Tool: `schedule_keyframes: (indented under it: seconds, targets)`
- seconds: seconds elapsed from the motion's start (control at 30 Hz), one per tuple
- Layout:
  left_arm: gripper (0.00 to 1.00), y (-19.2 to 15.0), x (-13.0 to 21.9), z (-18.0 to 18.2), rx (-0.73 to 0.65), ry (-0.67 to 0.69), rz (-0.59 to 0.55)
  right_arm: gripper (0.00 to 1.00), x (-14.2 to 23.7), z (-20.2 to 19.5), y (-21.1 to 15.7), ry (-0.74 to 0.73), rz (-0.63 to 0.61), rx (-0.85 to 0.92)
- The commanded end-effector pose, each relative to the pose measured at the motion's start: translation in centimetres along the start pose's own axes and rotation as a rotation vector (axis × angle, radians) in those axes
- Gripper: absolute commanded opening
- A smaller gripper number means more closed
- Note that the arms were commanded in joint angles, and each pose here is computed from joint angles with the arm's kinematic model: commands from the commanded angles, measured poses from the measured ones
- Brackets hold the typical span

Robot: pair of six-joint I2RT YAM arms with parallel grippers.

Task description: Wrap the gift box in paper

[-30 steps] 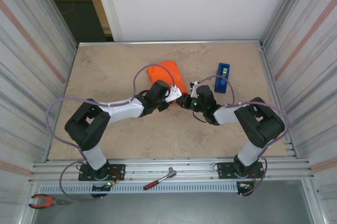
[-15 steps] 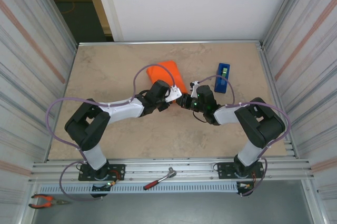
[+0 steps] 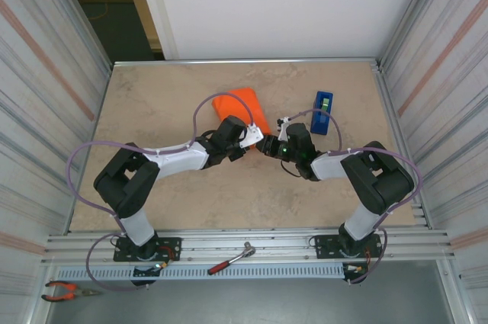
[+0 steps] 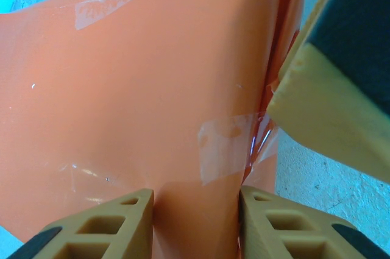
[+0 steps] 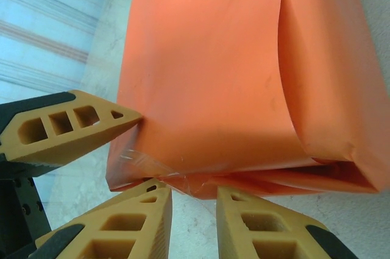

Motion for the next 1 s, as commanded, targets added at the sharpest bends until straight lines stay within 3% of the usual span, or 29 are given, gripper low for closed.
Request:
schedule_keyframes:
  seconds: [0.0, 0.53, 0.73, 0.97]
  targets:
    - [0.38, -1.5, -0.3, -2.1, -0.001, -0.107, 0.081, 0.26, 0.5, 0.3, 0.2, 0.012, -0.01, 0.009]
    - [0.37, -1.5, -0.3, -2.2, -0.004, -0.109, 0.081, 0.26, 3.2, -0.4, 0.0, -0.037, -0.025, 0.012]
    - [0.37, -1.5, -0.3, -2.2, -0.003, -0.109, 0.084, 0.13, 2.8, 0.0, -2.2, -0.082, 0.066, 0.06]
    - [0.37, -1.5, -0.3, -2.2, -0.005, -0.108, 0.083, 0.03, 1.7, 0.2, -2.8, -0.095, 0.076, 0.071]
Point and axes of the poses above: each hand's point on the last joint's axis, 136 mm out from that joint toward the fingers, its own x axis back along the fingers, its own z axis along the line the jaws close on, y = z × x, the point moved 7 cm from there along x, back along the fingers, and after that the axes turned 15 degrees about -x, right-handed, at the moved point
